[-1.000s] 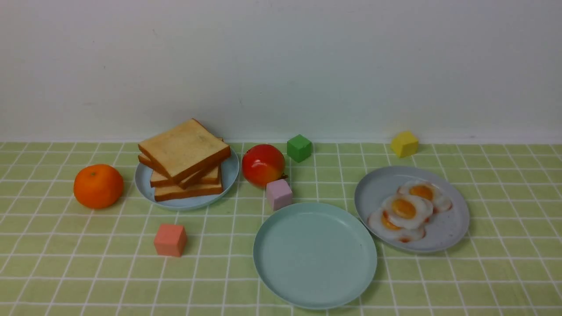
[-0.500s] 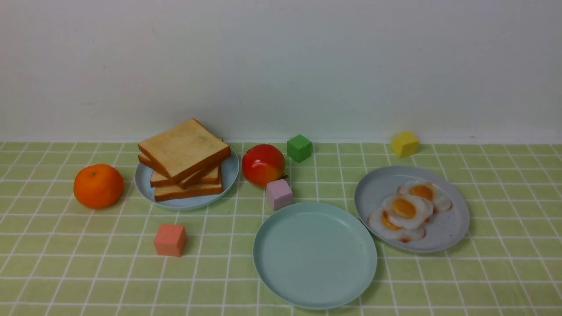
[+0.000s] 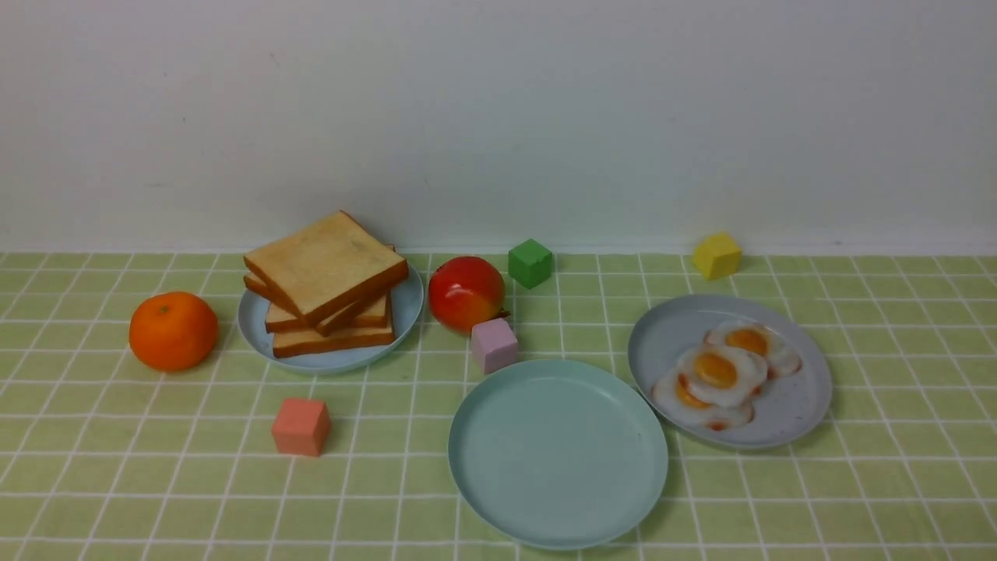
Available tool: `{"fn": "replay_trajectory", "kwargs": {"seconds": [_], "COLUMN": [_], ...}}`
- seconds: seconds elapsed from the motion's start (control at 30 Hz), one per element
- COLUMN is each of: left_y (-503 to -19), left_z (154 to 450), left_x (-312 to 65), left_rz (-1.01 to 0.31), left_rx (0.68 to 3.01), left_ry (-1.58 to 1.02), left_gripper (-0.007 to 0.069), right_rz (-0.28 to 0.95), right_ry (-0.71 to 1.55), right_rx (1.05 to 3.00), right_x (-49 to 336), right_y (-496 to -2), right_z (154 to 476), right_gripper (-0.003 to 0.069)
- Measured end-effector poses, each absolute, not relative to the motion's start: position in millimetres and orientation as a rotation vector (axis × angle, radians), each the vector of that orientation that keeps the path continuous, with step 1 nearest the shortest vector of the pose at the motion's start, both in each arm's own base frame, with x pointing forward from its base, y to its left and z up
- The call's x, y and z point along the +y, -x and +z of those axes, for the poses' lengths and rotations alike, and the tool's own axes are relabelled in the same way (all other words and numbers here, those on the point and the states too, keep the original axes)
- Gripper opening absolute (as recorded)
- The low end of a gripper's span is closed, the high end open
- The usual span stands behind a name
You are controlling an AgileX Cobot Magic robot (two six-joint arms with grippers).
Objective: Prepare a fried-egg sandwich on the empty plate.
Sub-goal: Use the left arm to grab a slice of bread
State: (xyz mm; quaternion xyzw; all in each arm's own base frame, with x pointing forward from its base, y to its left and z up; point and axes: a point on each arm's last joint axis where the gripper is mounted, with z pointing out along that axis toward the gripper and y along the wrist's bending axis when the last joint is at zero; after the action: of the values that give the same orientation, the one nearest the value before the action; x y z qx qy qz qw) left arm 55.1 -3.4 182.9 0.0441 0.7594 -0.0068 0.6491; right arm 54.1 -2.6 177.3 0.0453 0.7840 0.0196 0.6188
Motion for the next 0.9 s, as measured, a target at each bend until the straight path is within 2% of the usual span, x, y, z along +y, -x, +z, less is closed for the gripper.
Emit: {"fn": "replay_trajectory", "kwargs": {"seconds": [0.17, 0.3, 0.5, 0.57, 0.63, 0.67, 0.8, 0.9], "left_y": [-56.0, -54.8, -54.0, -53.2, -50.8, -50.8, -44.3, -37.0], "left_z": [202.0, 212.6, 216.8, 220.1, 227.6, 227.6, 244.0, 270.8], "left_x": [-4.4, -4.8, -5.0, -5.1, -5.1, -5.1, -2.7, 0.7], "left_rz": [-0.022, -0.025, -0.027, -0.029, -0.101, -0.109, -0.378, -0.521], "left_rx": [1.515, 1.398, 1.347, 1.310, 1.228, 1.228, 1.058, 0.985], "left_ry": [-0.097, -0.097, -0.096, -0.096, -0.042, -0.036, 0.149, 0.254], "left_gripper": [0.0239, 0.0239, 0.0239, 0.0239, 0.0239, 0.0239, 0.0239, 0.0239], "right_rz": [0.064, 0.068, 0.035, 0.059, 0.137, 0.138, 0.232, 0.294], "right_ry": [-0.083, -0.078, -0.046, -0.057, -0.096, -0.094, -0.093, -0.143], "right_rx": [1.656, 1.620, 1.600, 1.556, 1.449, 1.438, 1.200, 1.158], "right_x": [-1.1, -0.7, -0.9, -0.3, 1.2, 1.4, 4.3, 3.2], "right_y": [-56.4, -56.6, -56.7, -56.7, -56.0, -55.9, -50.4, -47.0], "right_z": [190.4, 193.8, 195.7, 199.6, 209.3, 210.3, 231.6, 246.4], "right_gripper": [0.0238, 0.0238, 0.0238, 0.0238, 0.0238, 0.0238, 0.0238, 0.0238]}}
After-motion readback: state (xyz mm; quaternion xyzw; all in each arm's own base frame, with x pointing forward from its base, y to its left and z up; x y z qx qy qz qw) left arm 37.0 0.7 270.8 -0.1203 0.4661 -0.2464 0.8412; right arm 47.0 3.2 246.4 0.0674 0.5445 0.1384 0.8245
